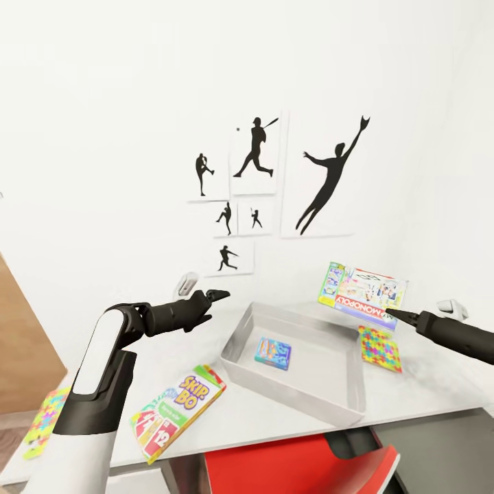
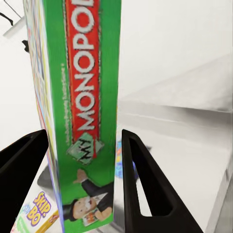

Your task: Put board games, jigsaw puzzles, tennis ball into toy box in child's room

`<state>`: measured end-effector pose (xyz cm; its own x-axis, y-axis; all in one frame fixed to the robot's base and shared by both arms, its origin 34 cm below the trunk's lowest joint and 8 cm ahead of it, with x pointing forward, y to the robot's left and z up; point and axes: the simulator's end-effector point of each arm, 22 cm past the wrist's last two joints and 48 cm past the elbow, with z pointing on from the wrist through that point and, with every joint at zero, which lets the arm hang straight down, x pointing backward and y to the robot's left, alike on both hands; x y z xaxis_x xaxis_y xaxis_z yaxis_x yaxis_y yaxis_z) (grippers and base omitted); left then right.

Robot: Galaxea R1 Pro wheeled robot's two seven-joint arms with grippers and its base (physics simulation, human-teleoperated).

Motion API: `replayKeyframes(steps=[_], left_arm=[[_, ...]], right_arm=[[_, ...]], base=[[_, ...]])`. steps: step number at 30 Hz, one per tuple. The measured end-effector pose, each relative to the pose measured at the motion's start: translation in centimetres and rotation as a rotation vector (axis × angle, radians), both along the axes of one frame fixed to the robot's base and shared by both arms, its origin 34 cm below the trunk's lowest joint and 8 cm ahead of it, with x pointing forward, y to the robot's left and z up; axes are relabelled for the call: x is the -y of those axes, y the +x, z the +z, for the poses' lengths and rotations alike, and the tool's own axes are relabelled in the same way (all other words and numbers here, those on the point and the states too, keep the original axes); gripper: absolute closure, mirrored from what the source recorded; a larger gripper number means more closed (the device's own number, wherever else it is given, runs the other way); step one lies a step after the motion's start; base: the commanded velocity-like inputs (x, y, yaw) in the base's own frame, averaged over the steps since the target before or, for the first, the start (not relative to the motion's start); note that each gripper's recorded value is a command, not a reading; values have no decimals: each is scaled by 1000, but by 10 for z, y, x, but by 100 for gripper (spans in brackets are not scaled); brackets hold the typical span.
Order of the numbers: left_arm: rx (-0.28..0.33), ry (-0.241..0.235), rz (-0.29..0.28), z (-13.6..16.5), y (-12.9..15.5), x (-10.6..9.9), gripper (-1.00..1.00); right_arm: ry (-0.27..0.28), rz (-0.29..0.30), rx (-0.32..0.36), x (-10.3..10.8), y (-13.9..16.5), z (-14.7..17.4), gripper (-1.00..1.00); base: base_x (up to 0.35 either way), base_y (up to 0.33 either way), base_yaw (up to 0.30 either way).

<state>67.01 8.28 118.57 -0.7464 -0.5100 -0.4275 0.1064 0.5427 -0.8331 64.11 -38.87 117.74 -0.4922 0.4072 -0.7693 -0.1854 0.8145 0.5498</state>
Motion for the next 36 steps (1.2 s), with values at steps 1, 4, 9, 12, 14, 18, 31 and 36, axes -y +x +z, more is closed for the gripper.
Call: replayKeyframes(steps=[1, 4, 9, 12, 14, 18, 31, 36], left_arm=[[0, 0, 0, 0, 0, 0, -100], [0, 0, 0, 0, 0, 0, -100], [0, 0, 0, 0, 0, 0, -100], [0, 0, 0, 0, 0, 0, -100], [0, 1, 1, 0, 0, 0, -100], [0, 3, 2, 0, 0, 0, -100], [0, 6, 4, -1, 0, -1, -100], [0, 6, 3, -1, 1, -1, -100]], right_arm=[[-1, 0, 1, 0, 0, 0, 100], [-1, 0, 2, 0, 0, 1, 100], [-1, 1, 4, -1, 0, 1, 100], [0, 1, 5, -1, 0, 2, 100], [0, 1, 5, 0, 0, 2, 100], [1, 1, 6, -1, -1, 2, 100], [-2, 1, 5, -1, -1, 2, 100], [1, 3, 4, -2, 0, 1, 100]], base=[[27, -46, 7], [17, -30, 70], [7, -13, 168], [3, -5, 92], [1, -2, 44], [17, -17, 25], [132, -109, 5], [38, -30, 0]])
